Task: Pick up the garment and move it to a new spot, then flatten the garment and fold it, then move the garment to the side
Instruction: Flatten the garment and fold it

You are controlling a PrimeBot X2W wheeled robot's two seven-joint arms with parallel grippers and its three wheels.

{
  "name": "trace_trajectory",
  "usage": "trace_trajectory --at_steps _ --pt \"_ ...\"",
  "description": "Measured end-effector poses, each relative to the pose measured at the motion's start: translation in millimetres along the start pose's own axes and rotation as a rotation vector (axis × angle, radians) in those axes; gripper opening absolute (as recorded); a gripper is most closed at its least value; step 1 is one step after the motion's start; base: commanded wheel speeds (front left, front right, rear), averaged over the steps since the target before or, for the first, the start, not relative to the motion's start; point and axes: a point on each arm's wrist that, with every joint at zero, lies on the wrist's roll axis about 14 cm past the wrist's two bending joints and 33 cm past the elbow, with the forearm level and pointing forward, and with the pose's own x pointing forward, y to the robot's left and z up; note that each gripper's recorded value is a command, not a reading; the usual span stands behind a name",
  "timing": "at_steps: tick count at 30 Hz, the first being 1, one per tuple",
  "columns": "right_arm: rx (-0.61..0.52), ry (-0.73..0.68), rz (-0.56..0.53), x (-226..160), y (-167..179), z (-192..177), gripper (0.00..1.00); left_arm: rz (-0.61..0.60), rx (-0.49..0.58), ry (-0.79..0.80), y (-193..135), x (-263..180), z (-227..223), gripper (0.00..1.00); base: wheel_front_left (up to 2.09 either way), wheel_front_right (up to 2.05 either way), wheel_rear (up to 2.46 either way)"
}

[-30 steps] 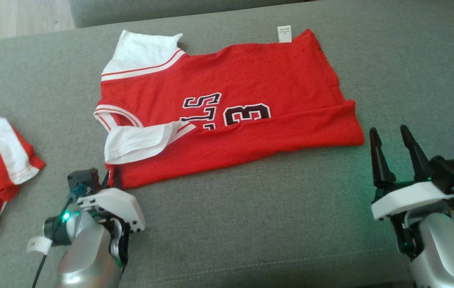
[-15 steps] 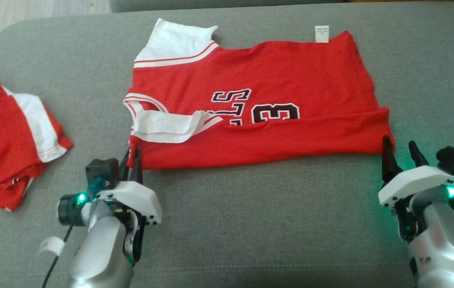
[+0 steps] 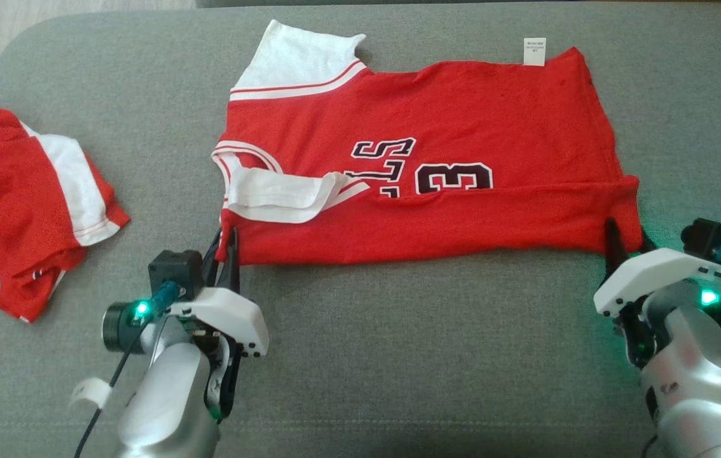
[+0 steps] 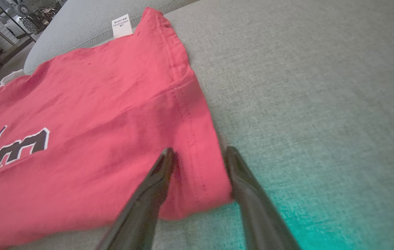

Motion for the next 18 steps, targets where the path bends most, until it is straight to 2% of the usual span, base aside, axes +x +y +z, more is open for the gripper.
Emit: trace_trajectory --at_steps 6,14,18 --pt "-0.015 0.014 0.016 -1 4 -1 0.00 0.000 -0.001 0.001 -1 -3 -1 0.00 0.00 0.00 0.00" --pt "-0.099 -0.010 0.002 -13 -14 16 0.00 -0.018 0.022 -0.024 -6 -10 8 0.00 0.00 0.00 0.00" --pt "-0.136 0.025 -0.008 -23 -25 20 0.00 -0.033 0.029 0.004 -9 -23 -4 0.00 0.00 0.00 0.00"
